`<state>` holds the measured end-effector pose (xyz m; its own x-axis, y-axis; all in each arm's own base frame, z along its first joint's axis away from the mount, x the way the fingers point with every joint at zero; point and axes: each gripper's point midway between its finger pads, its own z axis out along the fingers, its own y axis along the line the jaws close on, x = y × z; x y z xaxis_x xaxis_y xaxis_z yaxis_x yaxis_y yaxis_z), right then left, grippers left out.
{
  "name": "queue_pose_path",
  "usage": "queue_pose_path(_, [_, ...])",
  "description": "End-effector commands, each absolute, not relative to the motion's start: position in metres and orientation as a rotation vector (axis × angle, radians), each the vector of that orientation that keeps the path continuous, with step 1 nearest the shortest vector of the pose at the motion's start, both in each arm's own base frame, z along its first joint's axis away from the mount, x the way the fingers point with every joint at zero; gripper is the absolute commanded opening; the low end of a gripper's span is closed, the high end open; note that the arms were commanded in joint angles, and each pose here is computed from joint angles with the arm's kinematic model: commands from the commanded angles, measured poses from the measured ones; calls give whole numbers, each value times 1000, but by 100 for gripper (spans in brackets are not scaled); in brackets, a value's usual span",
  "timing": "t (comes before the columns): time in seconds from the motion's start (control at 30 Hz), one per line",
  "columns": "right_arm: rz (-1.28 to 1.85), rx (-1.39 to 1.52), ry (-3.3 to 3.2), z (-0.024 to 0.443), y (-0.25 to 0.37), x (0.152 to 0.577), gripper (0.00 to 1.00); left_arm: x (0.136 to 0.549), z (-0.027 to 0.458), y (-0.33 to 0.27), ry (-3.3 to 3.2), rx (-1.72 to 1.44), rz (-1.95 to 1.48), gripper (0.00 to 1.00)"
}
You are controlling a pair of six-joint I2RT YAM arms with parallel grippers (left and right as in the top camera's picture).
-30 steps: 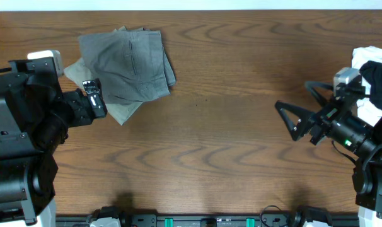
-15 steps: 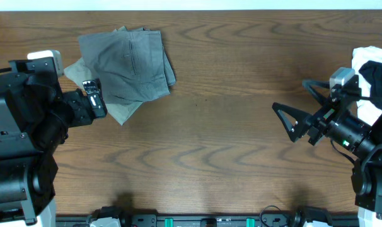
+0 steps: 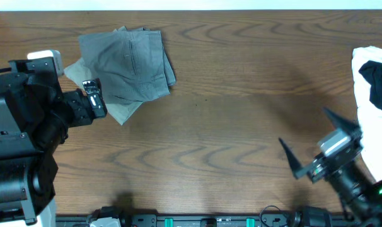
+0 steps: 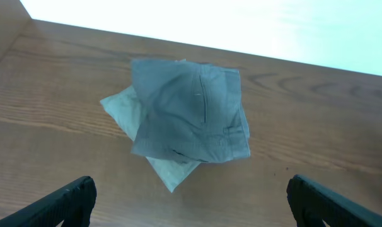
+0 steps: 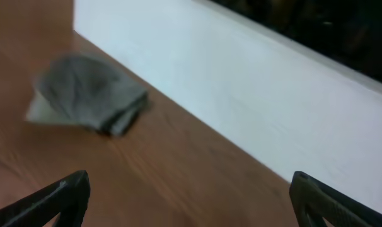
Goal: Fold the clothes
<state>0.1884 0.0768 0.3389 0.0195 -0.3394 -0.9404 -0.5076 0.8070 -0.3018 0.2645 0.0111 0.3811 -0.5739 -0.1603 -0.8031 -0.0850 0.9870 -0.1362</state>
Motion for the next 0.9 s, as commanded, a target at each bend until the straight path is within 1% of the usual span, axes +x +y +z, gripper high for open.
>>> queue_pose_path(0.0, [75, -654, 1615, 303, 67, 185, 99, 263, 383, 13, 2179, -192, -96, 98])
queue_pose_path(0.17, [67, -556, 1596, 263, 59, 185, 99, 263, 383, 13, 2179, -192, -96, 98])
queue_pose_path(0.4, [31, -534, 1560, 217, 52, 211, 99, 263, 383, 13, 2179, -192, -96, 98])
queue_pose_path(0.87, [-13, -511, 1549, 175, 42, 233, 99, 263, 383, 13, 2179, -192, -96, 98])
